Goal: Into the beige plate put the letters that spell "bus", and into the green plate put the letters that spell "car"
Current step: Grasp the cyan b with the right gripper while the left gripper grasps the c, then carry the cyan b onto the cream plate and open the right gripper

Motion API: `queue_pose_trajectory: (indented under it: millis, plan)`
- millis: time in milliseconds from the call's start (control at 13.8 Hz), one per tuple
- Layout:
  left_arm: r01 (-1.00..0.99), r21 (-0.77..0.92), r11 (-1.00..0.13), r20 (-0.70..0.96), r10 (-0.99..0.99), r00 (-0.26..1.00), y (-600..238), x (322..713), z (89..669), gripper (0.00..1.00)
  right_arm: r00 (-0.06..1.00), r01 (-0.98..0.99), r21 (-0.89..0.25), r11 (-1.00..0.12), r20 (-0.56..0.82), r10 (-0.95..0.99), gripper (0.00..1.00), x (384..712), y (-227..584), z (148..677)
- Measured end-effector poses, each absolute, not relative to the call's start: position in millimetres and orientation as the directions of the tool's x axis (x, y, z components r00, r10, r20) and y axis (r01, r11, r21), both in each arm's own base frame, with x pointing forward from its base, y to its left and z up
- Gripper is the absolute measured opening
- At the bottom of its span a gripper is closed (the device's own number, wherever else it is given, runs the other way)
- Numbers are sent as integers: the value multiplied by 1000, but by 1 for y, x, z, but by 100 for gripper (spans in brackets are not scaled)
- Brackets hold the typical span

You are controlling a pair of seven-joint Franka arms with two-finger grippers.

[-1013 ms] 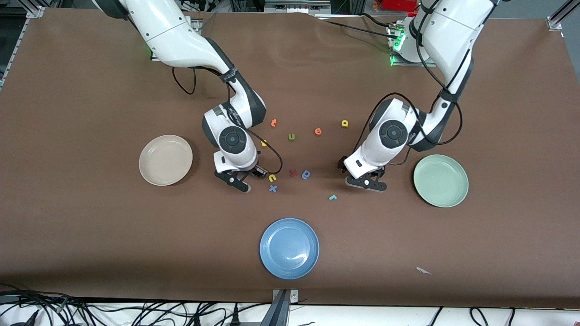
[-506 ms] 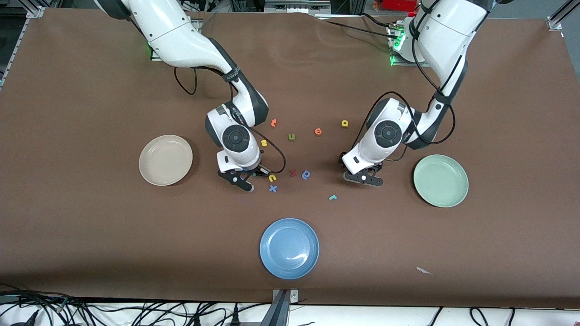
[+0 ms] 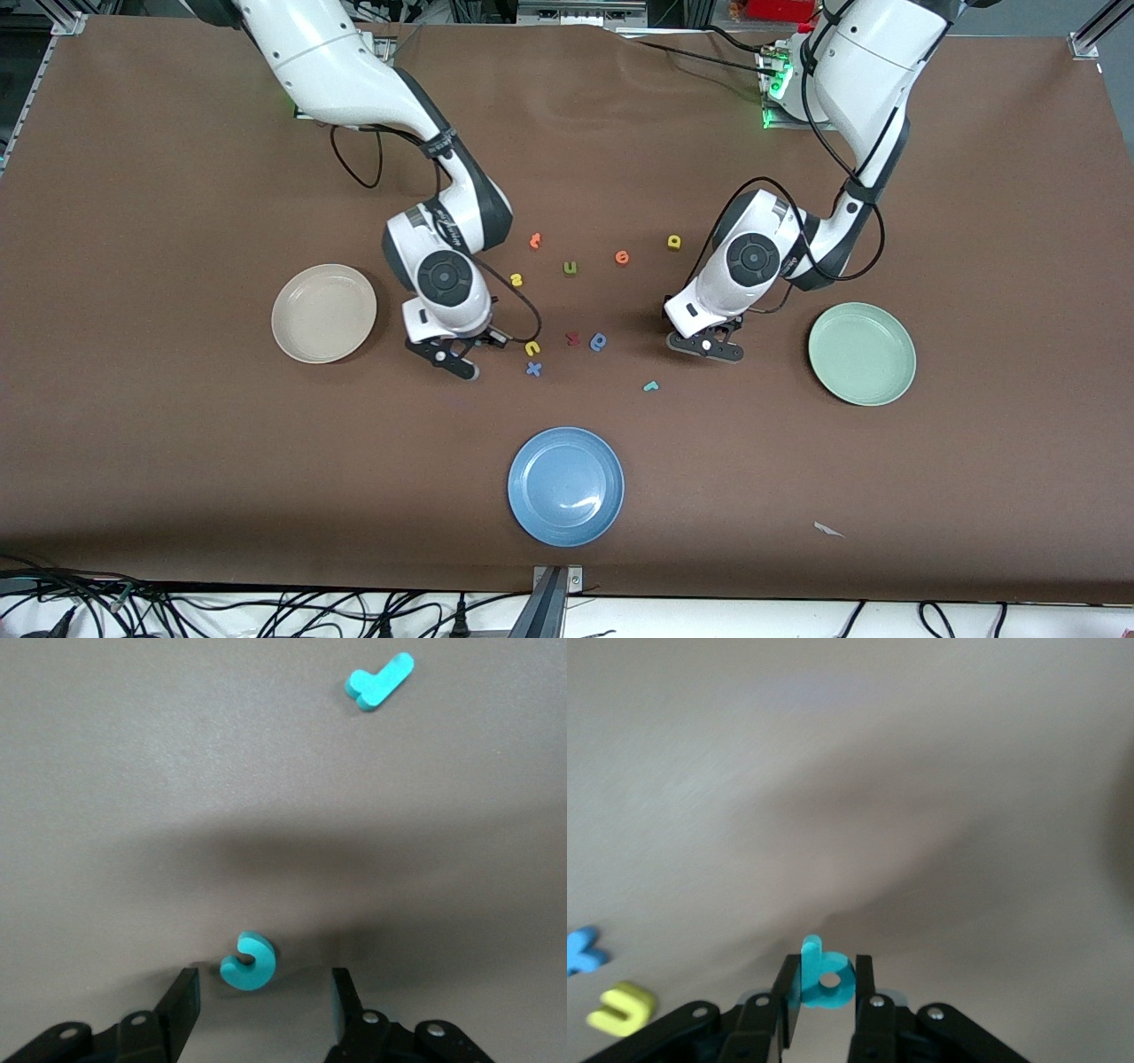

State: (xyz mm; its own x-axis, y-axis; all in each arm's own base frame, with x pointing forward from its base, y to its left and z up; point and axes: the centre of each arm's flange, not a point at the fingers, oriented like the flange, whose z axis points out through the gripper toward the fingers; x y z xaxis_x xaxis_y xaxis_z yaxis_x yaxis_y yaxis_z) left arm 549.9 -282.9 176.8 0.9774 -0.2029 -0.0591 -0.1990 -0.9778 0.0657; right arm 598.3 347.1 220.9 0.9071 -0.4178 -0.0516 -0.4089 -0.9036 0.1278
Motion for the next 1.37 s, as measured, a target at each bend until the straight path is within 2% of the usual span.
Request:
queue_pose_trajectory:
  millis: [145,362,579,868,1013,1085,1375]
  plan:
    - [-203,65,-977,-61,-207,976,-286,548,176,65,928,-347,168,-923,-83,-364,28,612,304,246]
    - [-206,62,-977,-67,-210,976,-286,547,171,63,951,-250,168,-953,-140,-275,28,625,213,262]
    - [-219,51,-974,-62,-222,973,-285,548,171,56,947,-227,163,-960,-191,-256,28,612,145,251]
    - [-217,50,-975,-59,-220,974,-284,549,171,52,959,-218,141,-966,-153,-239,28,578,132,198]
    - [-216,51,-975,-54,-218,974,-284,551,172,51,959,-218,140,-966,-150,-238,44,570,130,190]
    - [-214,51,-975,-52,-217,975,-284,553,172,51,961,-220,134,-966,-143,-238,55,572,130,195]
    - [-210,51,-976,-47,-212,976,-283,558,172,50,940,-300,98,-949,-139,-311,95,583,176,250]
